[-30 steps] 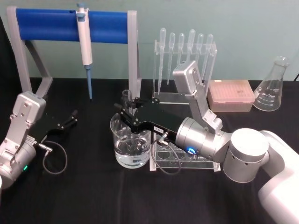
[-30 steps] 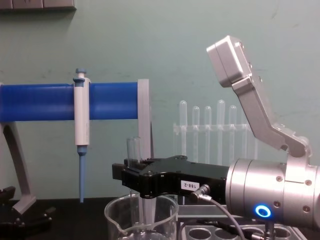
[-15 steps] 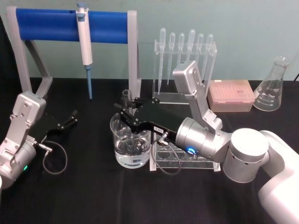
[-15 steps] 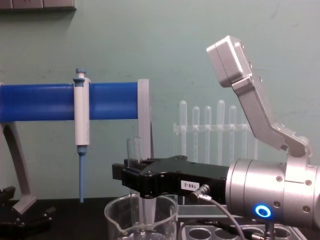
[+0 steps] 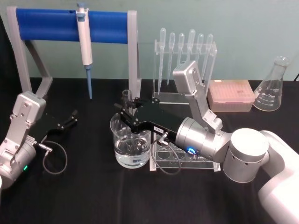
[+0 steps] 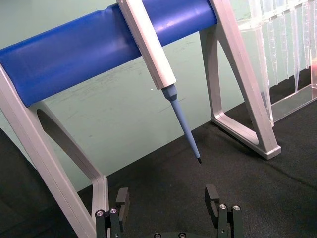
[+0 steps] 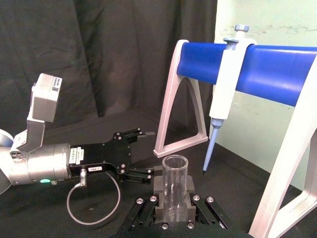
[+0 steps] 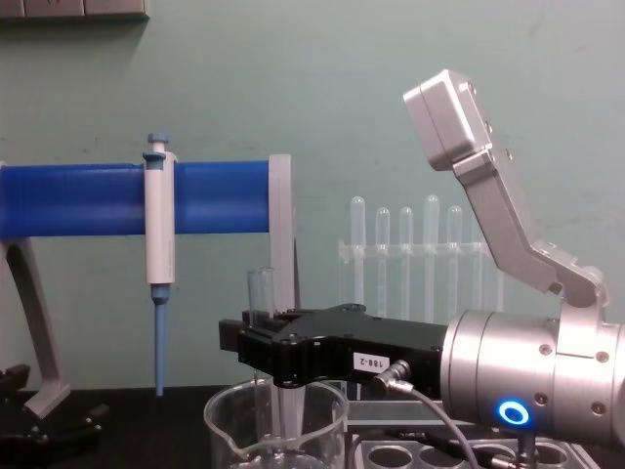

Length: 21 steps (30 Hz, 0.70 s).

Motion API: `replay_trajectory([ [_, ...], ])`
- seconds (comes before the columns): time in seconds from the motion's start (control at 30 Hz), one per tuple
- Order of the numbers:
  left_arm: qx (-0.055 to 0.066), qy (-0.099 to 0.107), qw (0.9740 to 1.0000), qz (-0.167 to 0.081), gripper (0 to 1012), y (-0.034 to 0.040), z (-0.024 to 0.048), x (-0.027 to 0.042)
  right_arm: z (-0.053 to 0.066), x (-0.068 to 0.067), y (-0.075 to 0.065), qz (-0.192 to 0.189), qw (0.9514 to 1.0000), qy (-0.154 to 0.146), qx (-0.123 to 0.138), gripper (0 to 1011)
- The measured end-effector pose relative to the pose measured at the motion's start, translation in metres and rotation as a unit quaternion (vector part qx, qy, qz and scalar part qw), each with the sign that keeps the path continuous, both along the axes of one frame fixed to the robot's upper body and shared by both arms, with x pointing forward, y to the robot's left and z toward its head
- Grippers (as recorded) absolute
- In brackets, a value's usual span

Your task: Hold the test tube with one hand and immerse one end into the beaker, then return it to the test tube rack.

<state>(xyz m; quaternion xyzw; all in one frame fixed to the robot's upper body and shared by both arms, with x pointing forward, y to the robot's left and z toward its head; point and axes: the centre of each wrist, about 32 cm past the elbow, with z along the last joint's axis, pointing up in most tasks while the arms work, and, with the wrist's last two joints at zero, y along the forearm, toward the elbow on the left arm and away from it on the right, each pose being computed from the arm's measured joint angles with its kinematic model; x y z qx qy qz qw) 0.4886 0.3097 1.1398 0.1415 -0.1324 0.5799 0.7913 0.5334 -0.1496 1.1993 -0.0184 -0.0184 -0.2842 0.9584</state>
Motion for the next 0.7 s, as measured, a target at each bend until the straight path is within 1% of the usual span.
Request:
replay_trajectory([
  [0.7,0.000,0.000,1.0000,0.000,1000,0.0000,0.0000,0.0000,0.0000,0.0000,0.0000,0.000,1.0000,0.000,0.000,224],
])
